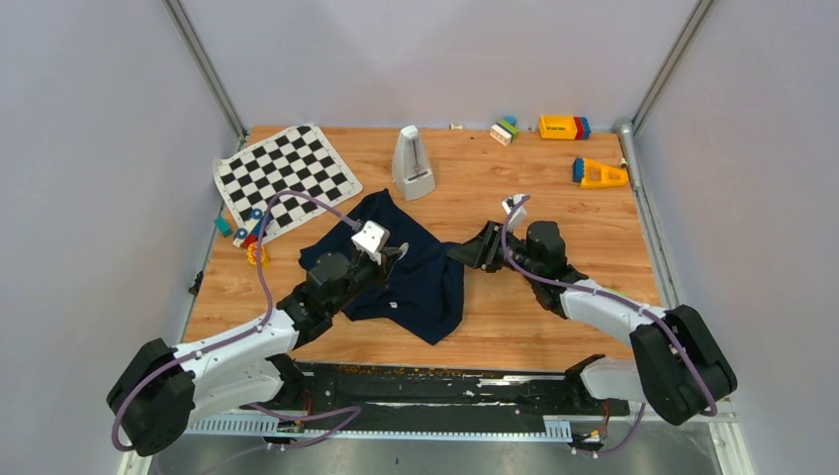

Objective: Remove the brooch from the garment

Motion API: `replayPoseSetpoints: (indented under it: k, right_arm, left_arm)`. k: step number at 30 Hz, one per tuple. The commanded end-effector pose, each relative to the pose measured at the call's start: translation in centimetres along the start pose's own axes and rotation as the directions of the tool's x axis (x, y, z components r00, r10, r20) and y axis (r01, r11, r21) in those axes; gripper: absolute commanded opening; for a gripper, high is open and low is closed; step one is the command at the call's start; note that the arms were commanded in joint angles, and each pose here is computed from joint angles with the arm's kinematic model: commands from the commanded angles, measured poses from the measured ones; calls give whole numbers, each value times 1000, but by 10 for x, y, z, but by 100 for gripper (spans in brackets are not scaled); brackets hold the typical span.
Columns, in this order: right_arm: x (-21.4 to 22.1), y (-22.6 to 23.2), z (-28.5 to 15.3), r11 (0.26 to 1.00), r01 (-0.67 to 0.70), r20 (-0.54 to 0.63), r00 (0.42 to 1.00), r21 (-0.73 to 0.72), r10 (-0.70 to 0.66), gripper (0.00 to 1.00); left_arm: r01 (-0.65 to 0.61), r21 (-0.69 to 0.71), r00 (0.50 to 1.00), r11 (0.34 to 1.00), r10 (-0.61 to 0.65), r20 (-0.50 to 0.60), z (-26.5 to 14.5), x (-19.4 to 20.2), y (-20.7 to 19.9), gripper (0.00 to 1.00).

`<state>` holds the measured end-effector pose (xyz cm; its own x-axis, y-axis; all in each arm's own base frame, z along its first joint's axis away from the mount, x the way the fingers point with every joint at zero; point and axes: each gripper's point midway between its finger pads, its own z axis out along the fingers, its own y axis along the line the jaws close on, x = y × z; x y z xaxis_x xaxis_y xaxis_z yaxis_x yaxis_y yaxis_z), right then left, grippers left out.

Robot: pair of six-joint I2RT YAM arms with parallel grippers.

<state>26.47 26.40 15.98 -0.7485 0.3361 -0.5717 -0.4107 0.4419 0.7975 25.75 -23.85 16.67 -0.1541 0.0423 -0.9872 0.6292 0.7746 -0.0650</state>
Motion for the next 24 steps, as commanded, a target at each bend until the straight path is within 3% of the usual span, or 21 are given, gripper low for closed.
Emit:
replayPoseSetpoints:
  k: [1,5,9,11,13,15,24]
  right_arm:
    - [-25,14,0,997,74,83,994,1,-74,48]
    - [-28,16,-2,995,95,98,991,8,-95,71]
    - [-28,22,0,991,131,91,987,10,-131,75]
    - [-27,23,1,990,141,95,985,23,-143,83]
    - [-26,27,2,988,152,99,983,18,-153,85]
    - [-26,30,5,988,155,103,982,19,-156,99]
    - [-28,52,-1,974,211,190,963,-81,-192,100]
  left_arm:
    - [79,-67,997,995,-77,22,-2,-4,20,0]
    - [142,-51,989,989,-140,46,-6,-6,26,0]
    - [171,-18,983,985,-169,75,-10,-12,24,0]
    - [172,-11,982,985,-171,82,-11,-12,25,0]
    - [170,-5,981,986,-168,95,-11,-10,26,0]
    - [164,12,981,986,-165,106,-11,-8,24,0]
    - [201,113,966,973,-216,144,-12,-21,7,0]
